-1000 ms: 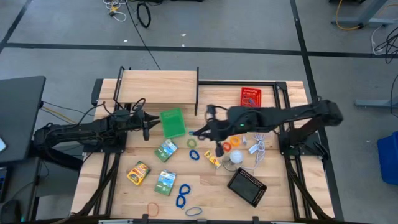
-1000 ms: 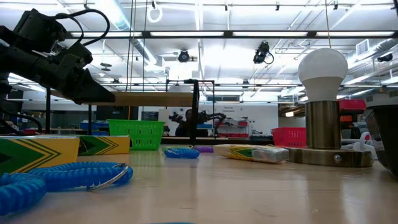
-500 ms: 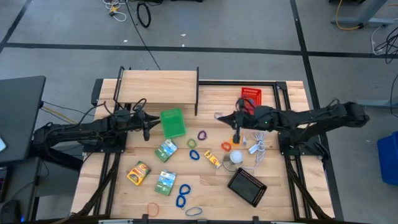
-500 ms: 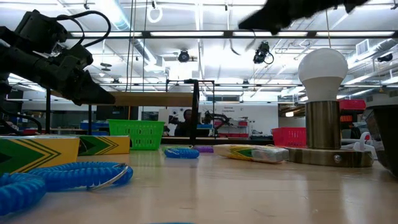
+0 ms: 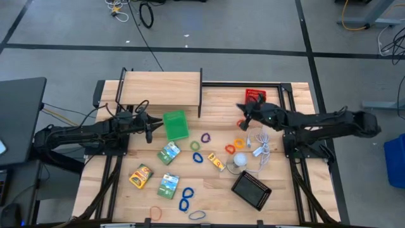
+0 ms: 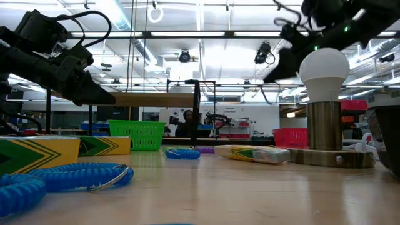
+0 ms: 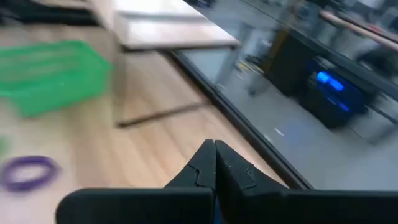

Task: Pick & Place Office Desk Supplies
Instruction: Put the blue rubber band into the red basket

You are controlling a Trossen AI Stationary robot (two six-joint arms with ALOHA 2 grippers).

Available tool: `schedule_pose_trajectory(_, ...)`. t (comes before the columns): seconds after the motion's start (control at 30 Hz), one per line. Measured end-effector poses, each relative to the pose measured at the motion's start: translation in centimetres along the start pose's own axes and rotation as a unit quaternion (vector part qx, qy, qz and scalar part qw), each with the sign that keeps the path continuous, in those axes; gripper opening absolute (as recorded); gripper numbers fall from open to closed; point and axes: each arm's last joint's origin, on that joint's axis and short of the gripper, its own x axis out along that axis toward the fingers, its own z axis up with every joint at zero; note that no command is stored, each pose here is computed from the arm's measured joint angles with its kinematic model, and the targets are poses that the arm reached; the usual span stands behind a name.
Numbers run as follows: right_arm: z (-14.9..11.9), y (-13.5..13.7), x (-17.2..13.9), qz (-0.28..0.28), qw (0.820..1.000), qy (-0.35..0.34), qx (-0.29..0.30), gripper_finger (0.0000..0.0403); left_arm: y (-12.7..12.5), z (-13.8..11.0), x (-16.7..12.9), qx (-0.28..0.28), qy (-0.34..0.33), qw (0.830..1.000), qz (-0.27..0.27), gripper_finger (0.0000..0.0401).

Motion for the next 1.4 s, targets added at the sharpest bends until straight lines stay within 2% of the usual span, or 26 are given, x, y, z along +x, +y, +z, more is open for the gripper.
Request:
schedule_pose_trajectory(0.27, -3.5, -3.0, 0.9, -0.134, 0.987, 0.072, 0.059, 0.0000, 0.0, 0.0, 0.0, 0.000, 0.000, 1.000, 0.000, 0.0104)
schedule_pose_trajectory(0.57, -6.1, -5.5, 1.1, -0.199, 0.964, 0.150, 0.094, 0.0000, 0.0, 0.0, 0.0, 0.000, -0.001, 1.000, 0.000, 0.0104)
schedule_pose_trajectory(0.83, -7.4, -6.4, 2.4, -0.144, 0.964, 0.190, 0.118, 0.0002, 0.0, 0.0, 0.0, -0.004, -0.001, 1.000, 0.000, 0.0104)
schedule_pose_trajectory(1.13, -8.0, -6.2, 4.0, -0.103, 0.971, 0.186, 0.111, 0.0002, 0.0, 0.0, 0.0, -0.004, -0.001, 1.000, 0.000, 0.0104)
schedule_pose_trajectory(1.27, -7.9, -6.1, 4.1, -0.096, 0.973, 0.180, 0.106, 0.0021, 0.0, 0.0, 0.0, -0.003, -0.001, 1.000, 0.000, 0.0104)
schedule_pose_trajectory(1.4, -7.9, -6.1, 4.1, -0.089, 0.975, 0.181, 0.095, 0.0056, 0.0, 0.0, 0.0, -0.003, -0.001, 1.000, 0.000, 0.0104)
